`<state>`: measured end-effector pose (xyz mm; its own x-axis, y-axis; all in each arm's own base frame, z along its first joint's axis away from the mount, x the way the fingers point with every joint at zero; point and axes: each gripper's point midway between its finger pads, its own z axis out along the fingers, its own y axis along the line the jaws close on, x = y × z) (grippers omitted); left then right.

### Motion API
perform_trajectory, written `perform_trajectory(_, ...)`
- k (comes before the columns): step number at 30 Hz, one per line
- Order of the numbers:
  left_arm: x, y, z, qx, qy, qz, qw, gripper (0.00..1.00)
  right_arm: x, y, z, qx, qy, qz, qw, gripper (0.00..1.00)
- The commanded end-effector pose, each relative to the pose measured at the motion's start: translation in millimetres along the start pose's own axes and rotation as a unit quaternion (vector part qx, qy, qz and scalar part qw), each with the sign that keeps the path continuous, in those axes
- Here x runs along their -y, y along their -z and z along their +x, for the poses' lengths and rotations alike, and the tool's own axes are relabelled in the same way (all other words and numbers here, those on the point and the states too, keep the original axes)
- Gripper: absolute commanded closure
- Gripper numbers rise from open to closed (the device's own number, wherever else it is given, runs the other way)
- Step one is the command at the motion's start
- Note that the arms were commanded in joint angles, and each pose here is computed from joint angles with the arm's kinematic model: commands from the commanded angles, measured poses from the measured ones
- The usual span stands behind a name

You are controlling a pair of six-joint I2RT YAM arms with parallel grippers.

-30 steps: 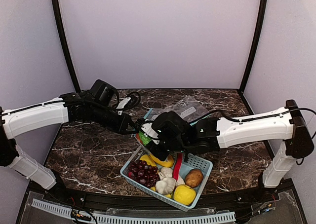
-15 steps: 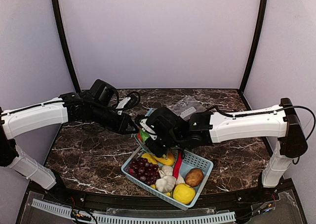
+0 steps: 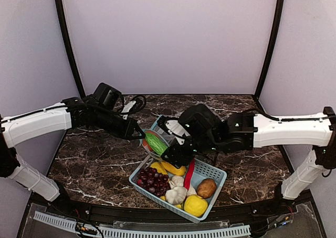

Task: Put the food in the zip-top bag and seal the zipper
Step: Place the fake vegetable in the zipper food storage bag, then pass from the left arm to the right

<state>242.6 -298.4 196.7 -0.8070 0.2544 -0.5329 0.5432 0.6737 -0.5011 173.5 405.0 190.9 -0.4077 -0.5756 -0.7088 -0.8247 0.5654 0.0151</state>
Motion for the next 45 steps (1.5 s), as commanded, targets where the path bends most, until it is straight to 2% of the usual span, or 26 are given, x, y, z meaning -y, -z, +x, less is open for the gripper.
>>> perform_trajectory(1,4.6,12.3,-15.2,0.027,-0.004,0.001,1.000,0.99,-8.1,23.4,-2.3,0.033,-0.021,-0.046,0.998,0.26)
perform_trajectory(6,3.7,12.4,-15.4,0.027,-0.002,0.000,1.000,0.99,6.2,16.5,17.8,0.021,-0.032,-0.015,0.999,0.30)
perform_trajectory(17,2.3,12.7,-13.6,0.024,0.000,-0.003,1.000,0.99,12.5,-16.5,35.8,0.003,-0.019,0.014,1.000,0.61)
perform_trajectory(24,1.1,13.0,-13.4,0.023,0.001,-0.006,1.000,0.99,10.0,-26.2,32.3,0.001,-0.008,0.014,1.000,0.74)
perform_trajectory(30,-5.7,20.2,-16.8,0.025,-0.006,-0.033,0.999,0.99,11.8,-17.5,27.2,0.000,-0.004,0.022,1.000,0.99)
perform_trajectory(37,-0.7,43.3,-24.6,0.037,-0.033,-0.051,0.997,0.96,0.4,21.7,12.6,0.018,0.012,-0.023,0.999,1.00)
perform_trajectory(39,4.2,46.9,-23.1,0.035,-0.039,-0.041,0.998,0.89,-7.7,26.8,15.4,0.017,0.020,-0.052,0.998,1.00)
perform_trajectory(41,8.7,50.4,-20.0,0.032,-0.047,-0.031,0.998,0.76,-15.4,28.7,19.8,0.014,0.025,-0.083,0.996,1.00)
perform_trajectory(43,11.0,56.0,-16.5,0.034,-0.066,-0.027,0.997,0.53,-22.9,27.0,26.3,0.007,0.031,-0.108,0.994,1.00)
perform_trajectory(45,12.9,63.1,-13.1,0.042,-0.087,-0.025,0.995,0.39,-28.7,22.9,36.3,-0.003,0.035,-0.129,0.991,1.00)
